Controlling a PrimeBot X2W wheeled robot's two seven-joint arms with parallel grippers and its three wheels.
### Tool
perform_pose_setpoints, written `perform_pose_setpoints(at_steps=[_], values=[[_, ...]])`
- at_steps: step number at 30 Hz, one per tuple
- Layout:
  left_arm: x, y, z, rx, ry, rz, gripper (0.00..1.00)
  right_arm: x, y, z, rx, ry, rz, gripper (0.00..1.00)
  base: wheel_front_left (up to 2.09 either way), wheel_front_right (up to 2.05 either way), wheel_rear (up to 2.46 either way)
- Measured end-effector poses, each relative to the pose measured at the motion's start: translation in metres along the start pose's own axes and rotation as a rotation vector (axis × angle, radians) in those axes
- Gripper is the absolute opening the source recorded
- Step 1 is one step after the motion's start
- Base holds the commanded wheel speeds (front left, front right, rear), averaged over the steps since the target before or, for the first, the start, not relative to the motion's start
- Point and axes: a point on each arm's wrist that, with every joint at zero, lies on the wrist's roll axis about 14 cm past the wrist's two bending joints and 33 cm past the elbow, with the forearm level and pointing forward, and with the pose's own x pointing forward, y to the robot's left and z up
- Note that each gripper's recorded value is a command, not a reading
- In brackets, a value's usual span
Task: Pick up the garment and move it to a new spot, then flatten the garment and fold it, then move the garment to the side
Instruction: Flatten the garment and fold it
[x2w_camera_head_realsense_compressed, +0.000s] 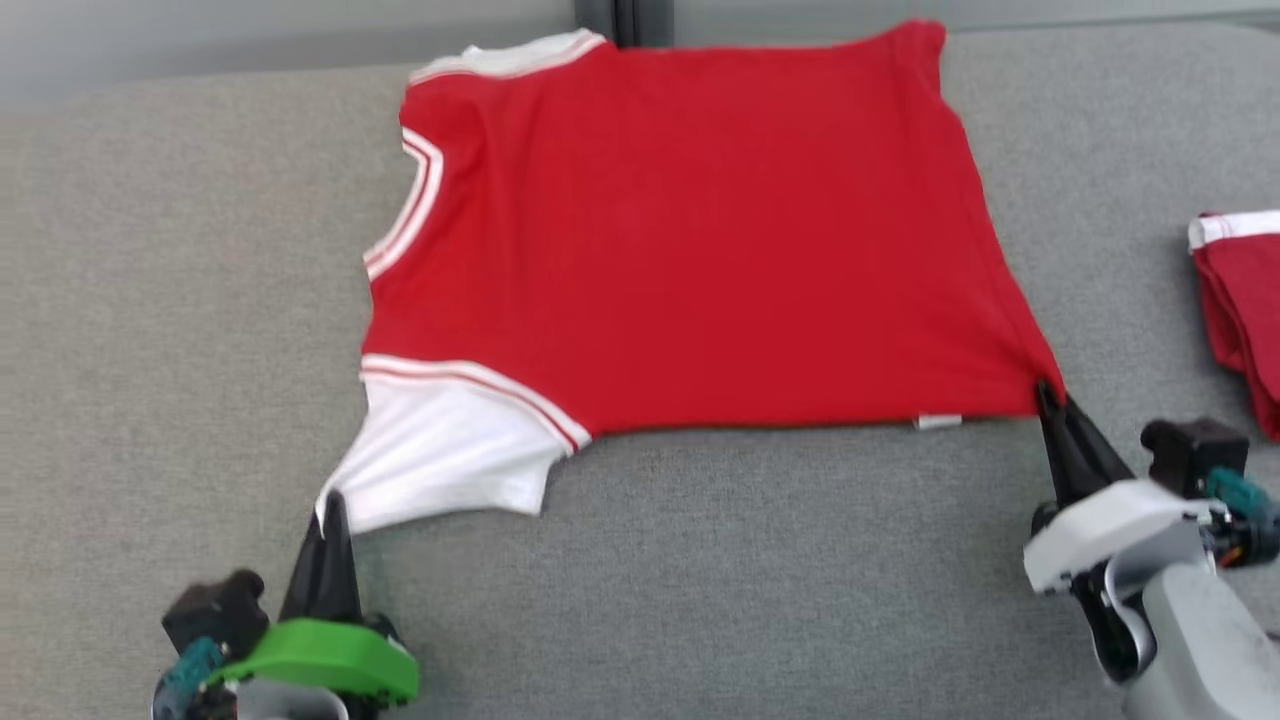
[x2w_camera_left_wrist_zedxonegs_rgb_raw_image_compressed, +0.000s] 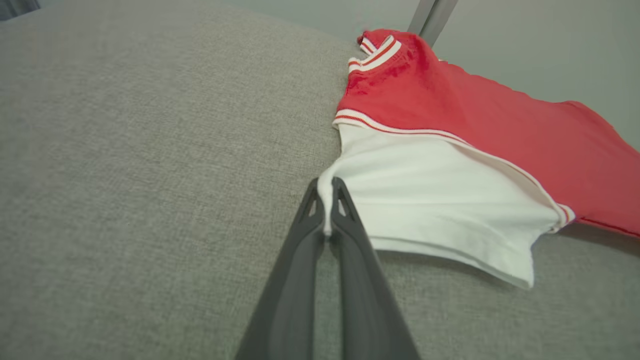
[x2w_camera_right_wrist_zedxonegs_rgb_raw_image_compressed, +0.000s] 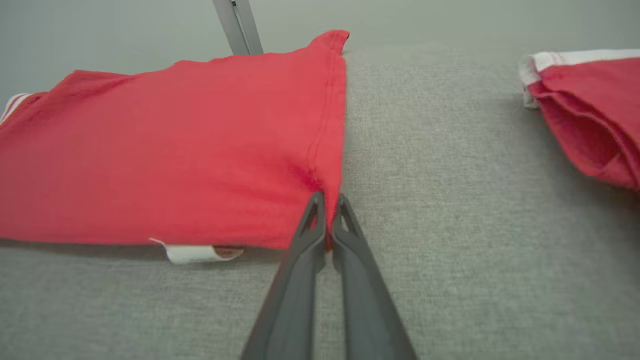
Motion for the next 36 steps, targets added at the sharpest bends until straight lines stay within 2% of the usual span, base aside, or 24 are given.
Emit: perform_pose_setpoints(at_steps=[13,20,25,30,36], values=[[-0.085,0.014,-0.027,-0.033,0.042,0.059,0.0,-0.078,0.004,-0.024,0.052,0.04,-0.048,0.0,0.0,0.0,0.0],[-0.106,0.013,-0.016,-0.058,-0.015,0.059,0.0,-0.093,0.011,-0.025,0.069,0.03,-0.044,0.0,0.0,0.0,0.0],[-0.098,0.003,0.016,-0.063,-0.116,0.027,0.0,-0.089,0.017,-0.02,0.091,0.008,-0.039,0.0,0.0,0.0,0.0],[-0.062,-0.025,0.063,-0.057,-0.233,-0.052,0.0,-0.062,0.025,0.005,0.112,-0.061,-0.016,0.0,0.0,0.0,0.0],[-0.02,-0.055,0.088,-0.027,-0.273,-0.138,0.0,-0.031,0.026,0.015,0.14,-0.083,-0.014,0.0,0.0,0.0,0.0]])
